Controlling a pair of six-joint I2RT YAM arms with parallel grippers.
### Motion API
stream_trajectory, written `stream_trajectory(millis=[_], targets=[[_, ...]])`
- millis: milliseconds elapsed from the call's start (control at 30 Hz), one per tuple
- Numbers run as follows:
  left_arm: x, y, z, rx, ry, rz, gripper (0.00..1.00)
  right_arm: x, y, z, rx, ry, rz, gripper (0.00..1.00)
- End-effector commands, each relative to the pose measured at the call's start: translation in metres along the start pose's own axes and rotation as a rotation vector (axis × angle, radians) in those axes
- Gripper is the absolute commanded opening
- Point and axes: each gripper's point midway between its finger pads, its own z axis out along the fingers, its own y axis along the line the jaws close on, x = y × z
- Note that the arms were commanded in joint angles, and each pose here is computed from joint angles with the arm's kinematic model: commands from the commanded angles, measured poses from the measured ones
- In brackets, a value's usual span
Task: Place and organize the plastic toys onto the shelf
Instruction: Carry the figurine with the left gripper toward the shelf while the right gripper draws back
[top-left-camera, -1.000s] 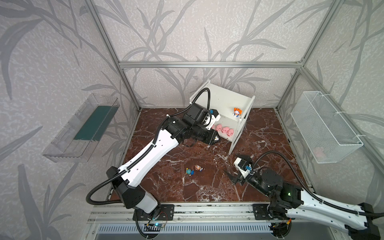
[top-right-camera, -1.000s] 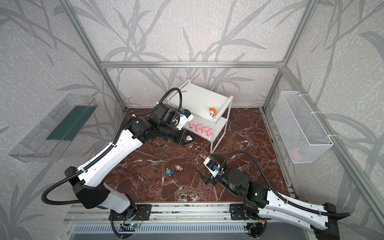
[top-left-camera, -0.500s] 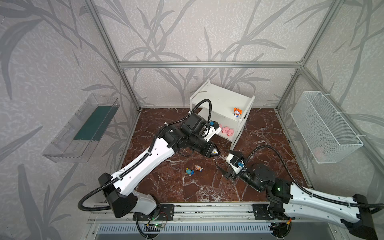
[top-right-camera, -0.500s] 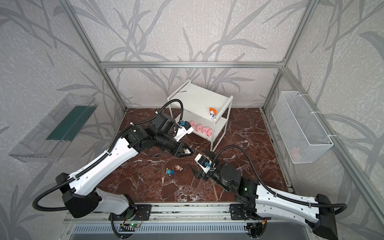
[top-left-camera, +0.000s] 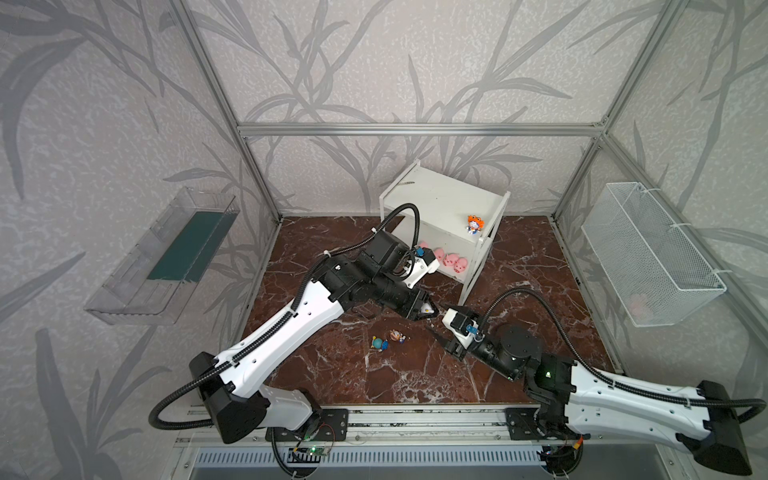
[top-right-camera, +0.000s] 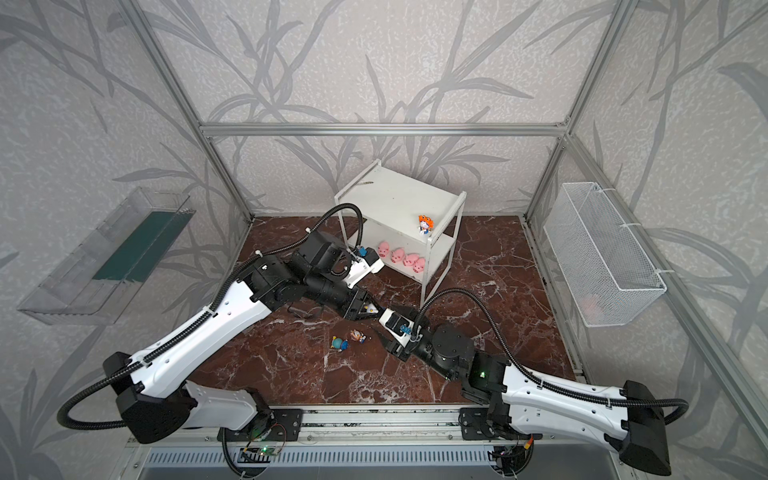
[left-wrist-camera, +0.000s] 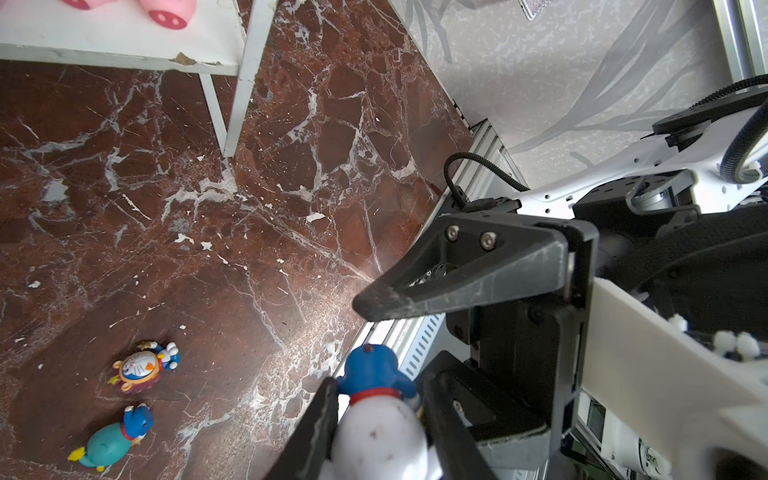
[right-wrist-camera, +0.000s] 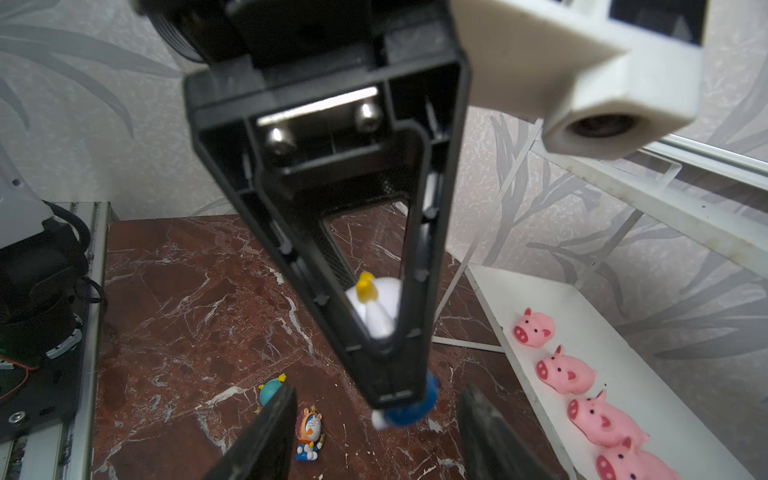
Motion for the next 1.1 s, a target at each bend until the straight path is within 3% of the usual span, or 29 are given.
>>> stream_trajectory(millis=[0, 267, 633, 767, 933, 1067], targets=[[0.008, -0.007, -0.003, 0.029, 0.014, 0.017, 0.33, -0.028, -0.005, 0.001, 0.015, -0.077, 0.001, 0.58], [0.013, -0.003, -0.003, 0.012, 0.033, 0.012, 0.33, -0.027, -0.002, 0.007, 0.004, -0.070, -0.014, 0.45], [0.005, 0.000, -0.001, 0.001, -0.004, 0.008, 0.35, -0.022, 0.000, 0.008, -0.014, -0.053, 0.012, 0.19], [0.001, -0.001, 0.003, 0.016, -0.021, 0.000, 0.41, -0.022, 0.002, 0.008, -0.026, -0.060, 0.035, 0.15], [-0.007, -0.002, 0.006, 0.039, -0.074, -0.012, 0.55, -0.022, 0.004, 0.008, -0.034, -0.062, 0.068, 0.11], [-0.015, 0.000, 0.005, 0.017, -0.149, 0.006, 0.56, -0.020, -0.008, 0.011, 0.015, -0.034, 0.143, 0.11]])
